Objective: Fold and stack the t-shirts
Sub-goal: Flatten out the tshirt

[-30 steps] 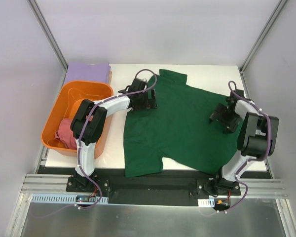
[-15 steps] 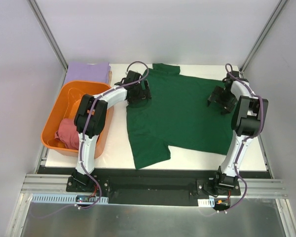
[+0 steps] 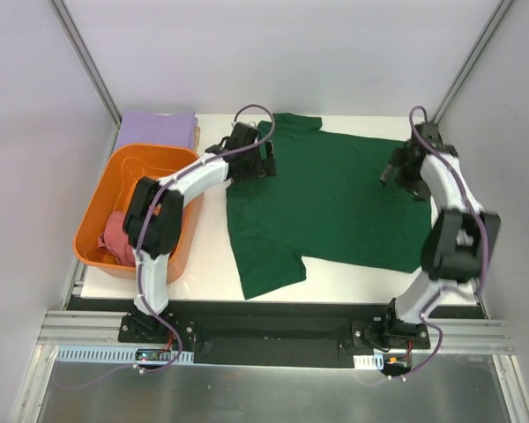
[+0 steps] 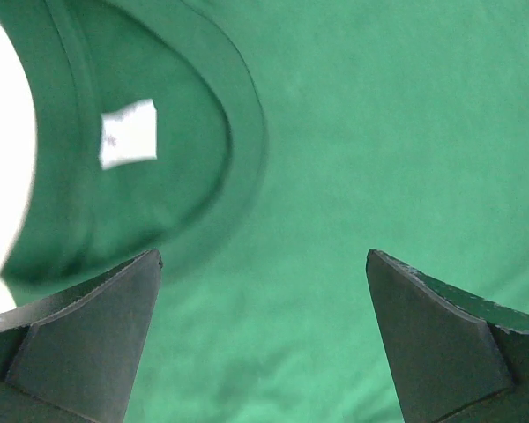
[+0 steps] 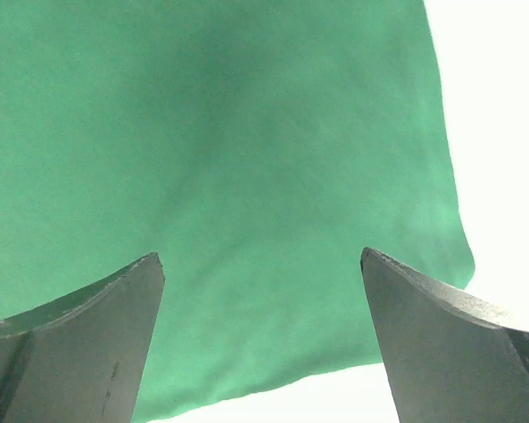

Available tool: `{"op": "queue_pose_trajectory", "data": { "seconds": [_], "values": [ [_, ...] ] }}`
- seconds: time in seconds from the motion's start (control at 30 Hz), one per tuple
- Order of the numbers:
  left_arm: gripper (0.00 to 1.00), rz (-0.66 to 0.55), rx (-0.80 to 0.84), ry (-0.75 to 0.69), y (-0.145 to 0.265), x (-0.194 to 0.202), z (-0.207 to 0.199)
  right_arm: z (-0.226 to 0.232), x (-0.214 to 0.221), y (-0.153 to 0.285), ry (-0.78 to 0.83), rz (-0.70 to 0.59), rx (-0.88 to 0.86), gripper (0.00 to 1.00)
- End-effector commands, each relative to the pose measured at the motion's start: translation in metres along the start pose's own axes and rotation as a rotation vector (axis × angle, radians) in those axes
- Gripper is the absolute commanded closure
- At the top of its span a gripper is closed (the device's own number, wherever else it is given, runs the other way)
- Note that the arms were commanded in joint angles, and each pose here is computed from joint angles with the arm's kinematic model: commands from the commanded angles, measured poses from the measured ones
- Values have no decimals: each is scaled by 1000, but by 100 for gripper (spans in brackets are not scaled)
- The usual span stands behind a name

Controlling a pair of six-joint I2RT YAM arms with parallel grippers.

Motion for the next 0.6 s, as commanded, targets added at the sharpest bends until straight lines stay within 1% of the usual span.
{"op": "queue_pose_trajectory", "data": {
  "seconds": [0.0,0.07,0.17,0.27,0.4,0.47,0.57],
  "values": [
    [1,-135,8,-136,92,3,-43,-76,26,66,-95,-225,132,4],
    [1,-107,-10,-148,101,38,-40,-99,57,68,-126,-211,108,4],
    [1,-87,100,-132,111,78,-51,-123,101,60,-241,-165,35,4],
    [1,-92,208,-111,112,110,-57,-138,129,47,-312,-148,-14,4],
    [1,-61,266,-92,105,145,-54,-154,147,36,-379,-138,2,1],
    [1,-46,279,-89,100,154,-52,-156,150,26,-403,-145,-7,6],
    [1,-26,293,-86,94,163,-52,-155,155,12,-441,-122,-11,13]
  ]
}}
Point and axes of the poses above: each gripper's point midway between its finger pads, its own y axis back along the fingers, its own z axis along the line the jaws close on, x = y × z, the point moved 2 cm from there along y, back along the fingers, and after that the axes turned 15 degrees about -y, right-handed, at the moved point
